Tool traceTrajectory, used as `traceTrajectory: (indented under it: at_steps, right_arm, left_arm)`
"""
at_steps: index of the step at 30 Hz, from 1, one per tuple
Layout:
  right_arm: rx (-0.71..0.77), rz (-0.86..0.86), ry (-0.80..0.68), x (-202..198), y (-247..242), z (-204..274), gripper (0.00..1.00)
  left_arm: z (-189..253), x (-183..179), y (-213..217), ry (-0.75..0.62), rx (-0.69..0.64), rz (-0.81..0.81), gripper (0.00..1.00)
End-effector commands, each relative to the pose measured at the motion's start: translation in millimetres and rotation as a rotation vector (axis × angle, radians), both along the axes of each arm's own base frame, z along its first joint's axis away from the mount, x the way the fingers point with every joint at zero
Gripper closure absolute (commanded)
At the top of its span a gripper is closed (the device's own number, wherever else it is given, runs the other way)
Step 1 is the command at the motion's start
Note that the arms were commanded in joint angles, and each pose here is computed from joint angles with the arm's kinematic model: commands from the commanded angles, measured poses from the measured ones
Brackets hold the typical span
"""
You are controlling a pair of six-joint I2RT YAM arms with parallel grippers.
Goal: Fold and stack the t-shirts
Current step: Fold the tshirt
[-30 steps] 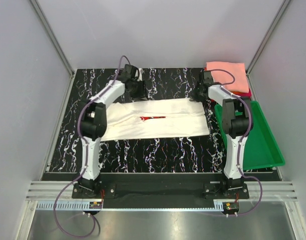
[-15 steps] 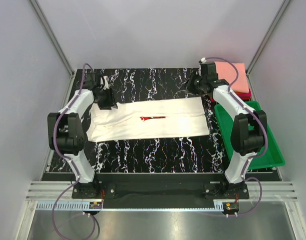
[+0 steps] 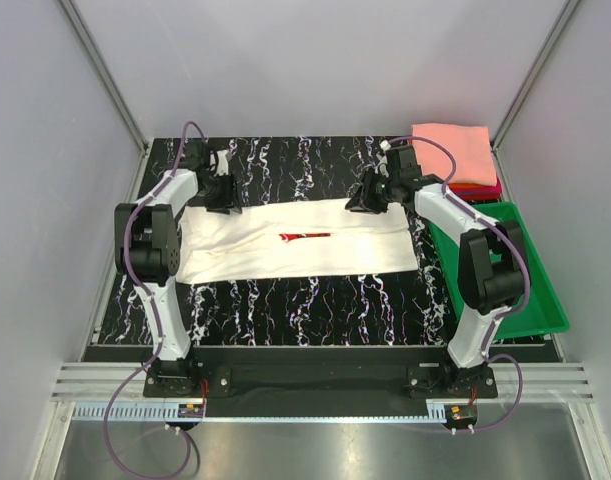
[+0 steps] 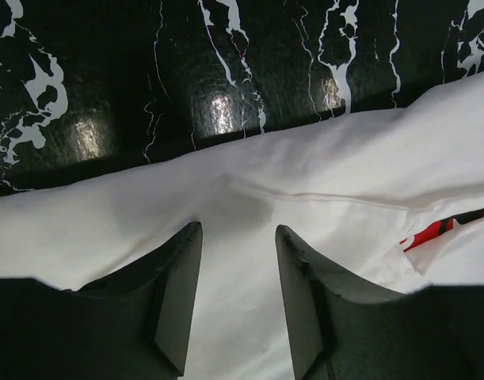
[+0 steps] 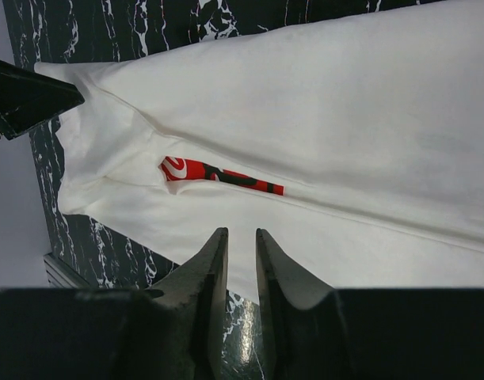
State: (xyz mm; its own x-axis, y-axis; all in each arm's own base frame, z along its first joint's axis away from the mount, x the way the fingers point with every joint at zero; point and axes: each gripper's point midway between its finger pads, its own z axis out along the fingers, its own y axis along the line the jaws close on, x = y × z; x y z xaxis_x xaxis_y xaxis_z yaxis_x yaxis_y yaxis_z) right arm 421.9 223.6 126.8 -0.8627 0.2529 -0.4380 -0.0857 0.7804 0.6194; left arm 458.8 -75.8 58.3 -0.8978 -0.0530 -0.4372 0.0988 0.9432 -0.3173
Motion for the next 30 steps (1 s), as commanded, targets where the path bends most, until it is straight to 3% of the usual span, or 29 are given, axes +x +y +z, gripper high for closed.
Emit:
traceTrajectory:
  at_steps: [1,12,15,16,21,30]
  right_arm:
    - [0.034,0.033,-0.108,1,5,37,0.72]
    - [0.053,0.108,-0.112,6,39,34,0.69]
    - [0.069,0.171,-0.133,10,62,36,0.64]
    - [0.065,0.184,-0.118,12,68,26,0.61]
    - [0.086,0.236,-0.122,24,108,20,0.58]
    - [0.150,0.371,-0.137,33,174,-10,0.53]
  left_arm:
    - [18,22,2,-0.092,0.015,-0.032,0.53]
    - [4,29,-4,-0.070,0.010,-0.047,0.53]
    - [6,31,-5,-0.076,0.011,-0.050,0.55]
    - [7,32,-6,-0.078,0.011,-0.051,0.57]
    - [22,34,-19,-0.093,-0.034,-0.061,0.98]
    - [52,12,-48,-0.107,-0.105,-0.080,1.00]
